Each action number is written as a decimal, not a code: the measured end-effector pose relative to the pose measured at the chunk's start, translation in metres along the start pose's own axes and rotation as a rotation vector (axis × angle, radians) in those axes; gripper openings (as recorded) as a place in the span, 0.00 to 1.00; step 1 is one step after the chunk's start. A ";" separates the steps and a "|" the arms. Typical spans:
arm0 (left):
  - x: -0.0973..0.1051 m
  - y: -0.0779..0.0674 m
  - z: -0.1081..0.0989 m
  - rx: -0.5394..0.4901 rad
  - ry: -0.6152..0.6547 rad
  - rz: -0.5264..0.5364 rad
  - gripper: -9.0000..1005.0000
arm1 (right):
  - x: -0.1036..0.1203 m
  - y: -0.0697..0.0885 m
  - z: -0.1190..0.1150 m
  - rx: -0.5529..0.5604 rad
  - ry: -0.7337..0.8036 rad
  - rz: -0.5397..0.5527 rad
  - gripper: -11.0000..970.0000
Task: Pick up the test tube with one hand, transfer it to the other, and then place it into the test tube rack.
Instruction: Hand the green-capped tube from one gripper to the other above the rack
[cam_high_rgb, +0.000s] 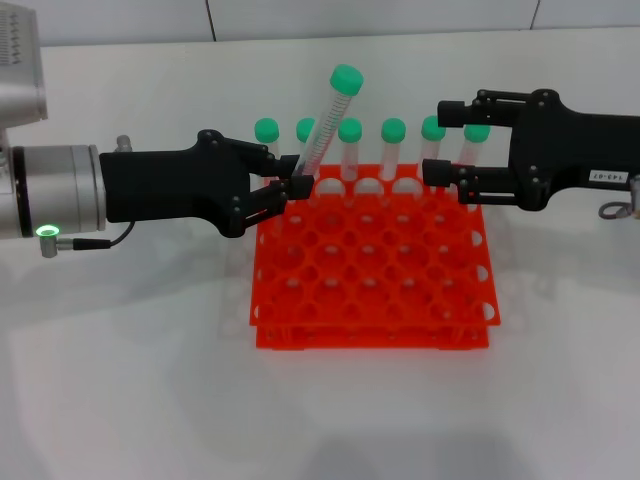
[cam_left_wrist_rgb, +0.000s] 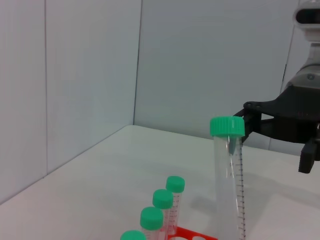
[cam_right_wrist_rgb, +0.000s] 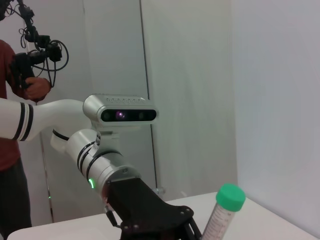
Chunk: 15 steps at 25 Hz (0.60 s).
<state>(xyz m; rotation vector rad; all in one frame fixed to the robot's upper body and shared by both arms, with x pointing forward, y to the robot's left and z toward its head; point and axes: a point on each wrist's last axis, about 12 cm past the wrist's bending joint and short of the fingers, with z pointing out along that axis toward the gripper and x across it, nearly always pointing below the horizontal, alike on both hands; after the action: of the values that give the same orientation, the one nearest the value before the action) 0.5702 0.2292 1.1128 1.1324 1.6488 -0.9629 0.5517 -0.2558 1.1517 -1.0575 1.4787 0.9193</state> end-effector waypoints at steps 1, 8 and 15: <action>0.000 0.000 0.000 0.000 -0.001 0.000 0.20 | 0.000 0.000 0.000 0.001 -0.001 0.000 0.70; 0.000 -0.001 0.000 0.004 0.000 -0.002 0.20 | -0.005 -0.002 0.003 0.000 -0.022 -0.005 0.69; 0.000 -0.002 0.002 0.013 0.007 0.001 0.20 | -0.007 -0.004 0.012 0.003 -0.036 0.003 0.69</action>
<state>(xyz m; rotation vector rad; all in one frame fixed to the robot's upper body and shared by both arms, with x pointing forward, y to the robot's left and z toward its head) 0.5691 0.2271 1.1120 1.1469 1.6494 -0.9709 0.5599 -0.2447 1.1565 -1.0325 1.4518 0.9333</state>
